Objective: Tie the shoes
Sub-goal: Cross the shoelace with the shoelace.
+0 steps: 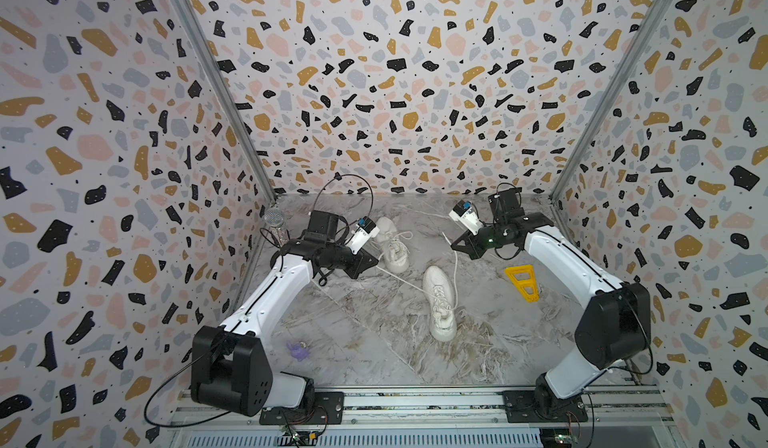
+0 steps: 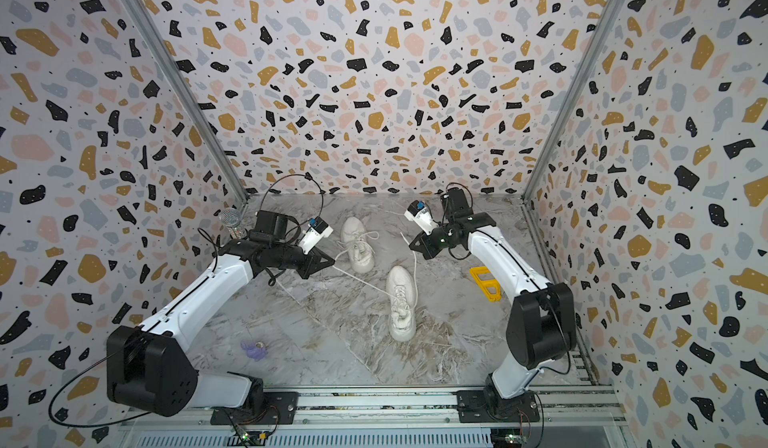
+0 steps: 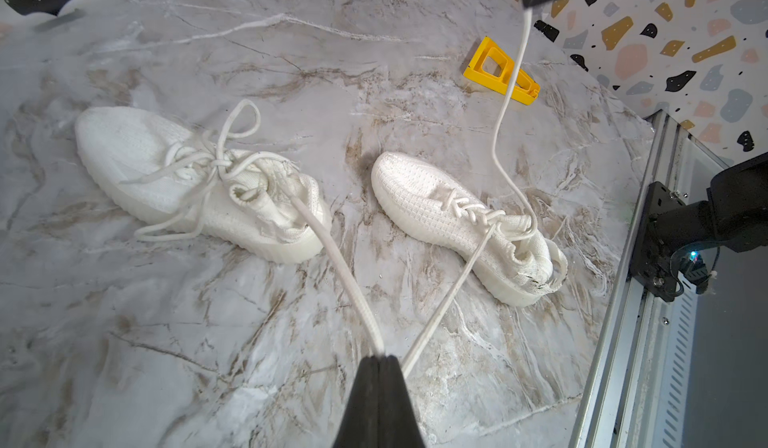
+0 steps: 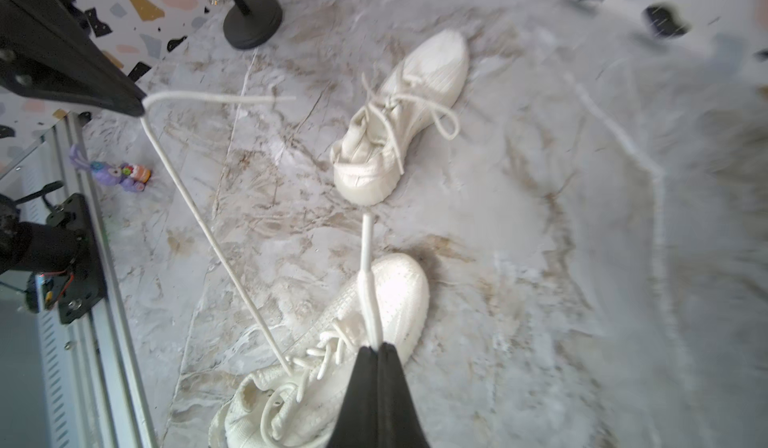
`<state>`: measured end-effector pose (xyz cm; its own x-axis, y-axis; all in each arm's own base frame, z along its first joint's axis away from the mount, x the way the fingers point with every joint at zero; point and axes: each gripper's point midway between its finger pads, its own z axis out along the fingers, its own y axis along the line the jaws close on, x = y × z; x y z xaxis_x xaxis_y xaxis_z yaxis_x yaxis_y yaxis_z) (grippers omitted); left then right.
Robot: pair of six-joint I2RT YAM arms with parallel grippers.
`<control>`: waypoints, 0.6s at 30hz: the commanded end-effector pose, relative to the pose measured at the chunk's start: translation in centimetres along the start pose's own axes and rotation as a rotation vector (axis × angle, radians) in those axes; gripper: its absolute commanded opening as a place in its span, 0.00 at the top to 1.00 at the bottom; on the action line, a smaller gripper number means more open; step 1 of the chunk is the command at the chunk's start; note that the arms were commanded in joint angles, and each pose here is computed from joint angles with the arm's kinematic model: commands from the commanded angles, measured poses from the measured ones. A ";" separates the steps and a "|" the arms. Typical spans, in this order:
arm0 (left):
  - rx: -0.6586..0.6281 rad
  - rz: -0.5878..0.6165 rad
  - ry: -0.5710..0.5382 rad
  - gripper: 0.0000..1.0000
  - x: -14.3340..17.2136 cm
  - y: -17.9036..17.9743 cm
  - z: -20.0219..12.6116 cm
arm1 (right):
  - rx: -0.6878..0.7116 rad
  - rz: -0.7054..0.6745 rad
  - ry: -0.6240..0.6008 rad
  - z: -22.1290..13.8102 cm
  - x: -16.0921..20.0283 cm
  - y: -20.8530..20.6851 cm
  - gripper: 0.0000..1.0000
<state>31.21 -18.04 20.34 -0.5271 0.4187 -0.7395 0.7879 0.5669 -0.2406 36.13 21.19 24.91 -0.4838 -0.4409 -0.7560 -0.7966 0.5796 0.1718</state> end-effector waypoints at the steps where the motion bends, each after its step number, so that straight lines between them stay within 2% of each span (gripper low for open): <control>1: -0.004 0.046 -0.008 1.00 -0.7 -0.5 -0.9 | 0.144 -0.038 -0.112 -5.2 -3.8 -0.5 1.00; 8: 0.065 0.048 -0.013 1.00 -1.4 -1.5 -1.1 | 0.215 -0.055 -0.167 -7.6 -6.1 -1.1 1.00; 13: 0.102 0.044 -0.014 1.00 -1.2 -2.0 -0.8 | 0.151 -0.048 -0.166 -6.2 -6.5 -1.0 1.00; 18: 0.139 0.061 -0.011 1.00 -0.6 -2.4 -0.4 | 0.030 -0.029 -0.144 -3.2 -5.5 -0.3 1.00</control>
<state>29.92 -18.89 21.27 -0.5069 0.4381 -0.7424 0.8283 0.4862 -0.2786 38.53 19.92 30.47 -0.4210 -0.3750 -0.8259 -0.7593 0.6439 0.0947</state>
